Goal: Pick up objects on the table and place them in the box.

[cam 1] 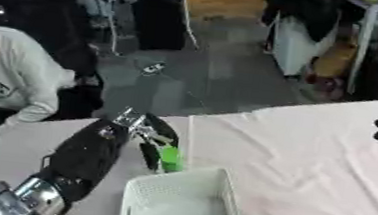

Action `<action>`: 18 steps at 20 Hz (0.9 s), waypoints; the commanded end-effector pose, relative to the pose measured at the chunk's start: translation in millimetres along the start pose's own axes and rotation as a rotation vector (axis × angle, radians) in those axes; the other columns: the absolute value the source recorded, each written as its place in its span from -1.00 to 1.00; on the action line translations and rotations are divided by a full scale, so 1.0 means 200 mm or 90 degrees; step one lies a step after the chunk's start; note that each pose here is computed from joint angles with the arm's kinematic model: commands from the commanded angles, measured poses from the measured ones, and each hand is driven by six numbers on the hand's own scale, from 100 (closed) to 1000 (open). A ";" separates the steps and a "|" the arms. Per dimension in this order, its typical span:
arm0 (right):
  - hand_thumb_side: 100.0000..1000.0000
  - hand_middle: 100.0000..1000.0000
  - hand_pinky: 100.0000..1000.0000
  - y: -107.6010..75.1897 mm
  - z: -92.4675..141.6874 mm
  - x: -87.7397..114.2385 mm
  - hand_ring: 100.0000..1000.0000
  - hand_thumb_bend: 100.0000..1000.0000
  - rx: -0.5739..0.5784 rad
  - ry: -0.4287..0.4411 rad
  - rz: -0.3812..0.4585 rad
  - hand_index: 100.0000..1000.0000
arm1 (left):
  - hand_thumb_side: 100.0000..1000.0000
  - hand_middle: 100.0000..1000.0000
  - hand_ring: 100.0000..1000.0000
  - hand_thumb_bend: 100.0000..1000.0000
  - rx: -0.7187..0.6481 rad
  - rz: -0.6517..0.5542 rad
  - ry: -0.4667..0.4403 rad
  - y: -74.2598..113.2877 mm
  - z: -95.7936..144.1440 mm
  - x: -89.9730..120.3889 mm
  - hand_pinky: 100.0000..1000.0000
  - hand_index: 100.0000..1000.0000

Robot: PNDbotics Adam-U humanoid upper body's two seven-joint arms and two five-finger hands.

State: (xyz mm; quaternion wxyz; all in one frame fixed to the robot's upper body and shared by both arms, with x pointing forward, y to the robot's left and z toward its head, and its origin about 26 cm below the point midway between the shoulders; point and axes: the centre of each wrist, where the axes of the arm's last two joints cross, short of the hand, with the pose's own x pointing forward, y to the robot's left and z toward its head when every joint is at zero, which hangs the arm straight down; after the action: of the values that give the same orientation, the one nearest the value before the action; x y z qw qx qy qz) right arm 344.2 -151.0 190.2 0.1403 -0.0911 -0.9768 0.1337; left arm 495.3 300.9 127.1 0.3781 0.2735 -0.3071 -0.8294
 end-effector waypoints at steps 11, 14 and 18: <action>1.00 -0.01 -0.35 0.00 -0.05 0.03 -0.07 -1.00 -0.011 -0.022 -0.005 0.01 | 0.49 -0.84 -1.00 -0.95 0.060 -0.041 -0.069 0.02 0.02 -0.01 -1.00 -0.32; 1.00 -0.01 -0.35 0.00 -0.05 0.02 -0.07 -1.00 -0.011 -0.021 -0.002 0.01 | 0.47 -0.90 -1.00 -0.98 0.072 -0.038 -0.059 0.04 0.05 -0.03 -1.00 -0.36; 1.00 -0.01 -0.35 -0.01 -0.04 0.02 -0.07 -1.00 -0.010 -0.018 0.003 0.01 | 0.44 -0.90 -1.00 -1.00 0.107 -0.032 -0.046 0.10 0.10 -0.06 -1.00 -0.37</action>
State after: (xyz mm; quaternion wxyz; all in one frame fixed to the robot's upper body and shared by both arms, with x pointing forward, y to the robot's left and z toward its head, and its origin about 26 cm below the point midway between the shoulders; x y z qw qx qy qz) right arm 344.3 -151.4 190.2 0.1403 -0.0924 -0.9767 0.1334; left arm 495.1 292.6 131.5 0.3264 0.2598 -0.3809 -0.8252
